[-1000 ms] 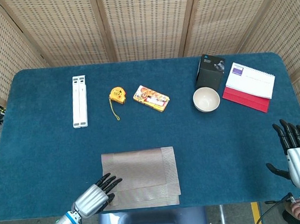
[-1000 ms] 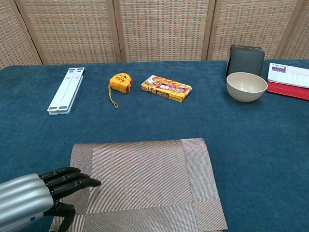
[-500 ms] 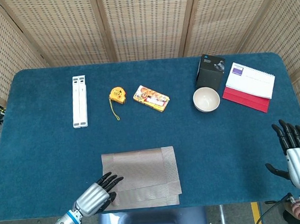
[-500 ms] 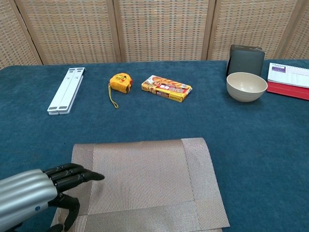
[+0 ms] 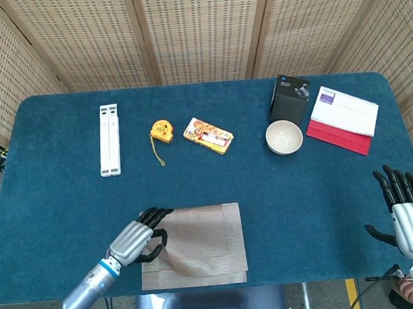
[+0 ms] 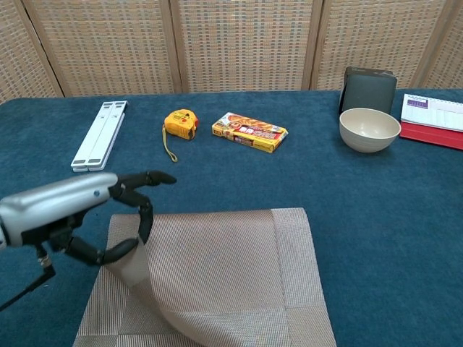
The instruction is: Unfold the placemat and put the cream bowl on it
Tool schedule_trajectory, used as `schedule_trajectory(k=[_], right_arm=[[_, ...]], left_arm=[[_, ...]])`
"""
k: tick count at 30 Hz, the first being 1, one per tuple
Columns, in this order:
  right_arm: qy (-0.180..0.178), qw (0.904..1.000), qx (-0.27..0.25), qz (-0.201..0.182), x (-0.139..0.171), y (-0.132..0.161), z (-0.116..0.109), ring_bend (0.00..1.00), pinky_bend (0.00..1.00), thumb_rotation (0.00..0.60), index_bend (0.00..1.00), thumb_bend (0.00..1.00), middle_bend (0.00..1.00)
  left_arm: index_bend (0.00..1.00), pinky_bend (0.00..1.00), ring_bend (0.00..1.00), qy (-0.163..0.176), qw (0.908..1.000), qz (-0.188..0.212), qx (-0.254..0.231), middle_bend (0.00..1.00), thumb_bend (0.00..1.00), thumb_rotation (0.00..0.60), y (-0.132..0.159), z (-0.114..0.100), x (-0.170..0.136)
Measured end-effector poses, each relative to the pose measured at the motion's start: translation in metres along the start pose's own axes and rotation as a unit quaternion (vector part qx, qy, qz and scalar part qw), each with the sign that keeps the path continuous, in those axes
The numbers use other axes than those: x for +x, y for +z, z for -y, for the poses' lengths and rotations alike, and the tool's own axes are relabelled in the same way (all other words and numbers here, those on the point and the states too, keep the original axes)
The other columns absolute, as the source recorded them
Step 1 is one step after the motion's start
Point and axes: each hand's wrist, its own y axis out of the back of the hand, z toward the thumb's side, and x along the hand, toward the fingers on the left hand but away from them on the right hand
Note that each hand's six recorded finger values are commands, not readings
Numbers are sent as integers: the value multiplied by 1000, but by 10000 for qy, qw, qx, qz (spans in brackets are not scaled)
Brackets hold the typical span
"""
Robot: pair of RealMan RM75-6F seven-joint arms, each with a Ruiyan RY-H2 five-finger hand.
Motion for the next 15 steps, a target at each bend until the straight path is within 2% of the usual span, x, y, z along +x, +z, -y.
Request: schedule_trajectory(k=[8, 15], right_arm=[[32, 9999, 118, 90, -4, -2, 5, 0, 0, 600, 50, 0, 0], [58, 9996, 207, 173, -7, -5, 8, 0, 0, 600, 50, 0, 0]], left_arm=[[715, 0, 0, 358, 9963, -447, -645, 0, 551, 600, -9, -59, 47], [718, 0, 0, 700, 9860, -847, -1255, 0, 553, 600, -17, -112, 89]])
